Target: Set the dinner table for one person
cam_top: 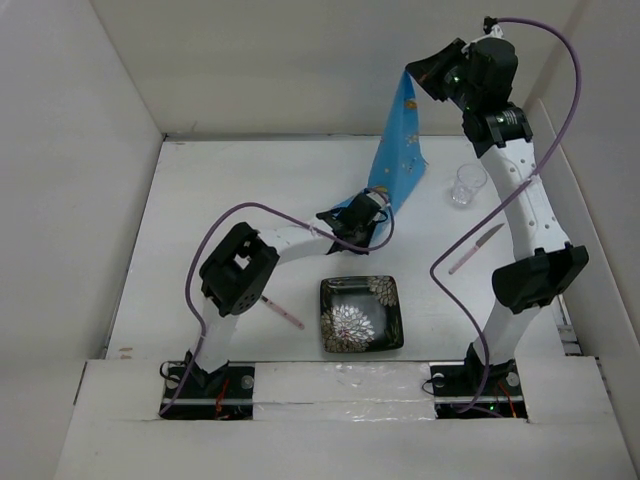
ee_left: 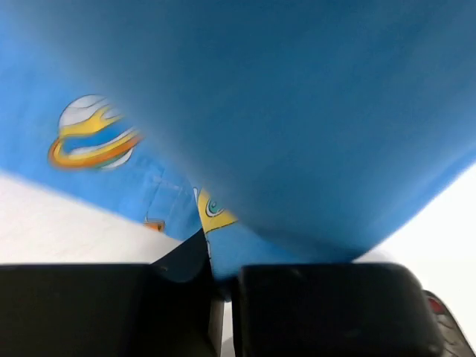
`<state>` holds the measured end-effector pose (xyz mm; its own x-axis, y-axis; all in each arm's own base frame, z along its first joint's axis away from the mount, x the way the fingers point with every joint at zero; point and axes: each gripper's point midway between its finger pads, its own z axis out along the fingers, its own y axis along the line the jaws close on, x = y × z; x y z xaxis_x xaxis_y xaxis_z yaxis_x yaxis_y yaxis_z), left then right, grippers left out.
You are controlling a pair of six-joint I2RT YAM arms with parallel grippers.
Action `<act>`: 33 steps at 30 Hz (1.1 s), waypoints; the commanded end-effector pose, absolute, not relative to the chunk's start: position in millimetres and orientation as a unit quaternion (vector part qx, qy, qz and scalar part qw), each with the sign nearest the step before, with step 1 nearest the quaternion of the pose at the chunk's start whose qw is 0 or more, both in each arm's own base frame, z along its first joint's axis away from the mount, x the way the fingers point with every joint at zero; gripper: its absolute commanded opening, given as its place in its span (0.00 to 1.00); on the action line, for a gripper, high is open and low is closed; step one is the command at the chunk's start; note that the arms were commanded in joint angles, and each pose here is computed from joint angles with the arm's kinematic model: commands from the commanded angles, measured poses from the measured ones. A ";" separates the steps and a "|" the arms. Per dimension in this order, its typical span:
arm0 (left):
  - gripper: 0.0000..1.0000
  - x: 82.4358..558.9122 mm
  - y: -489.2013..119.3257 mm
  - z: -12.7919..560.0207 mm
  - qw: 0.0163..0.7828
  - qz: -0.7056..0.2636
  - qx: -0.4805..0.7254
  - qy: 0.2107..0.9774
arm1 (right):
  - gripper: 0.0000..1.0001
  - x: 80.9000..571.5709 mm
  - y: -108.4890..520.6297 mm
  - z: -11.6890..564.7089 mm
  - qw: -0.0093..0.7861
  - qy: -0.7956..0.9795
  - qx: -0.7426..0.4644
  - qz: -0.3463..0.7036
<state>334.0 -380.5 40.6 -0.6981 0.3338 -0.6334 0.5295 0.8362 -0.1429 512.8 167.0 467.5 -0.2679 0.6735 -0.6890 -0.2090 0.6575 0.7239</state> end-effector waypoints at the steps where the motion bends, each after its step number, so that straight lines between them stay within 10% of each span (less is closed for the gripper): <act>1: 0.00 368.6 -342.4 106.5 0.393 -0.109 0.181 0.895 | 0.00 482.4 156.8 520.6 0.626 0.663 0.132 0.387; 16: 0.00 409.1 -96.8 388.2 0.612 -0.007 -0.015 0.791 | 0.00 348.8 192.9 484.9 0.566 0.715 0.065 0.406; 24: 0.00 475.6 -106.1 372.3 0.583 0.008 0.016 0.813 | 0.00 357.7 181.1 372.0 0.501 0.784 0.113 0.347; 33: 0.74 574.0 -159.5 255.3 0.490 0.031 -0.020 0.871 | 0.00 420.3 137.3 217.4 0.410 0.855 0.204 0.244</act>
